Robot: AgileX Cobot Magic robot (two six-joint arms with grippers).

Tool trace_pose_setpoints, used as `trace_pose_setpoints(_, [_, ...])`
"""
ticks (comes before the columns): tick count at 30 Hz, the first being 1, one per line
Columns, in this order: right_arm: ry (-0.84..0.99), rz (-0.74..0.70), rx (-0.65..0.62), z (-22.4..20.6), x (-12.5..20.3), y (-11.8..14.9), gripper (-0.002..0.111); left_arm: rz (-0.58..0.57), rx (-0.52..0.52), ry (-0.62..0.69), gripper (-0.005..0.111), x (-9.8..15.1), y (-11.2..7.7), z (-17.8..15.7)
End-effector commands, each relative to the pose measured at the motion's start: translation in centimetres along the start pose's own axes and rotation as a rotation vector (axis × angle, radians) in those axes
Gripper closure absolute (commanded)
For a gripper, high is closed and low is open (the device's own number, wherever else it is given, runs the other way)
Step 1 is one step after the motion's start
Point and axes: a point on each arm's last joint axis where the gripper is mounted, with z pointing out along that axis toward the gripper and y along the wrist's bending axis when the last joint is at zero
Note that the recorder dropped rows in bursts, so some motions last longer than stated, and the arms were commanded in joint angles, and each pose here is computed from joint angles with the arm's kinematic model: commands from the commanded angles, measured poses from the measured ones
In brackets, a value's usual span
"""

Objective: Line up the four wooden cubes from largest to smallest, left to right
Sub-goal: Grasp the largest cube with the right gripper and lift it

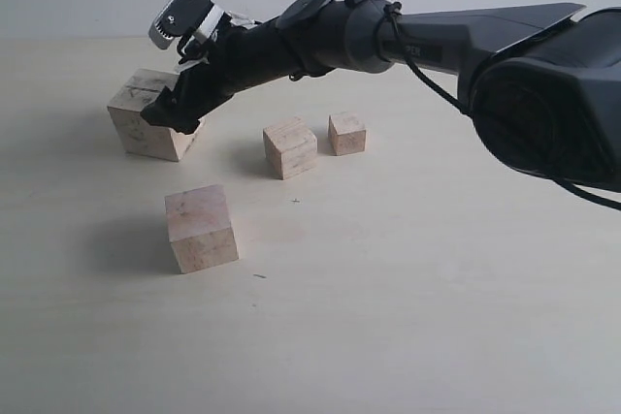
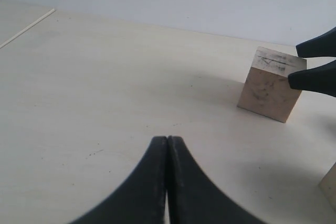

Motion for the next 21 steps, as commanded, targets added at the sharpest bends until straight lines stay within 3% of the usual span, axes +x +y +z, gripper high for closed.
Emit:
trace_pose_setpoints(1, [0.0, -0.004, 0.006, -0.1, -0.1, -0.1, 0.017, -0.001, -0.001, -0.016, 0.107, 0.0, 0.0, 0.0])
trace_pose_setpoints(17, [0.033, 0.009, -0.012, 1.1, 1.8, 0.1, 0.018, -0.001, -0.001, -0.016, 0.107, 0.0, 0.0, 0.0])
trace_pose_setpoints(21, [0.034, 0.009, -0.026, 1.1, 1.8, 0.2, 0.027, -0.001, -0.001, -0.016, 0.107, 0.0, 0.0, 0.0])
